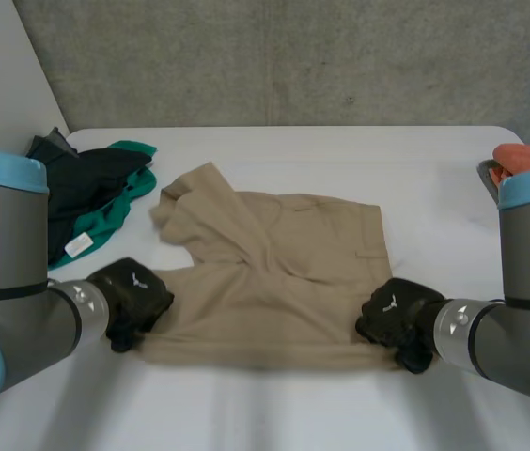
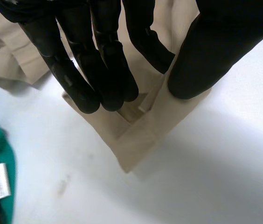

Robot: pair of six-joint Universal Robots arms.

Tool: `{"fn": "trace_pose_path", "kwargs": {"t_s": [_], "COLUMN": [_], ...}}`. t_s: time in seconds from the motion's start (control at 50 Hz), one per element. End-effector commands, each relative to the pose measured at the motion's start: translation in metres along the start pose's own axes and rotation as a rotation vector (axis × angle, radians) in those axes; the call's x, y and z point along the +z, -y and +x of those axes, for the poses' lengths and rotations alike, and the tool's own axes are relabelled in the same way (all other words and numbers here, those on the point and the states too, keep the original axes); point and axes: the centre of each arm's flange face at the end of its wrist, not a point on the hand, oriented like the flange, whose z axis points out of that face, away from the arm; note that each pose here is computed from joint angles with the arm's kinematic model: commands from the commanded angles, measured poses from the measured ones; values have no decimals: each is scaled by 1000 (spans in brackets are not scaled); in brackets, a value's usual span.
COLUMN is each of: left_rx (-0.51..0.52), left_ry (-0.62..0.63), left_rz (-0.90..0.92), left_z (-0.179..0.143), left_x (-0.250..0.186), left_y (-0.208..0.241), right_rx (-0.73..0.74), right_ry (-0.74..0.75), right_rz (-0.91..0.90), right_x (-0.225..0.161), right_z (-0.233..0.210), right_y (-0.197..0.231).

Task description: Fold the laundry.

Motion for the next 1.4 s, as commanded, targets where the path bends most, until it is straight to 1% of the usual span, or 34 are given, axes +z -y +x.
{"fn": "trace_pose_path", "kwargs": {"t_s": [0.02,0.08,0.1,0.14,0.16,0.18,0.22,0.24,0.26,0.32,0.34,0.42,0.48,0.56,0.62,0.64,0.68,0.7,0.74,0.76,0.82,0.84,0.9,0.92,0.94,0.98,1.04,1.2,1.22,1.28,1.3,1.36,1.4], "left_rx": [52,35,15,-11,-24,-45,-78,-101,-149,-232,-285,-364,-375,-387,-410,-418,-429,-436,-447,-451,-454,-452,-440,-430,-425,-407,-389,-319,-301,-264,-232,-199,-172], "left_ry": [12,81,135,213,259,361,458,515,627,777,851,931,918,860,816,797,766,722,683,635,558,511,447,411,398,368,348,267,248,209,175,123,77], "left_rz": [17,68,117,191,241,350,466,533,676,901,1022,1199,1187,1103,1011,956,899,841,778,712,610,538,444,383,355,297,258,180,161,121,89,26,-23], "left_z": [-13,-33,-48,-68,-79,-103,-127,-141,-168,-203,-218,-233,-229,-217,-209,-204,-195,-182,-169,-153,-126,-107,-82,-68,-63,-51,-44,-19,-13,-2,7,19,29], "left_x": [8,12,13,13,13,9,1,-5,-21,-54,-76,-107,-107,-86,-62,-48,-32,-14,4,22,48,65,83,90,92,91,83,37,29,20,13,5,-1], "left_y": [13,29,43,60,71,93,114,124,143,167,177,189,189,180,165,155,144,133,120,107,87,72,52,39,34,23,19,17,16,12,9,0,-7], "right_rx": [11,51,76,98,108,123,139,148,169,199,216,215,198,200,232,250,267,279,292,304,332,348,357,356,354,339,324,299,294,281,266,240,216], "right_ry": [-59,-146,-220,-307,-354,-467,-587,-650,-778,-956,-1038,-1132,-1119,-1073,-1021,-979,-927,-862,-794,-728,-649,-599,-540,-515,-506,-485,-478,-404,-382,-334,-298,-237,-178], "right_rz": [5,56,113,187,230,328,434,491,612,813,933,1146,1168,1138,1080,1042,997,941,877,811,701,629,539,489,467,425,407,323,294,236,190,110,21], "right_x": [1,4,6,9,11,12,8,5,-6,-30,-44,-68,-67,-56,-38,-25,-10,9,31,51,79,96,116,123,126,127,121,82,72,59,52,41,31], "right_z": [17,32,45,61,70,92,115,126,150,180,193,205,206,206,205,202,197,188,176,164,145,131,111,100,96,86,82,67,64,57,52,44,38], "right_y": [15,27,37,50,58,74,92,101,118,143,156,179,185,186,177,170,161,150,136,121,93,74,48,34,28,18,15,22,23,22,20,14,4]}}
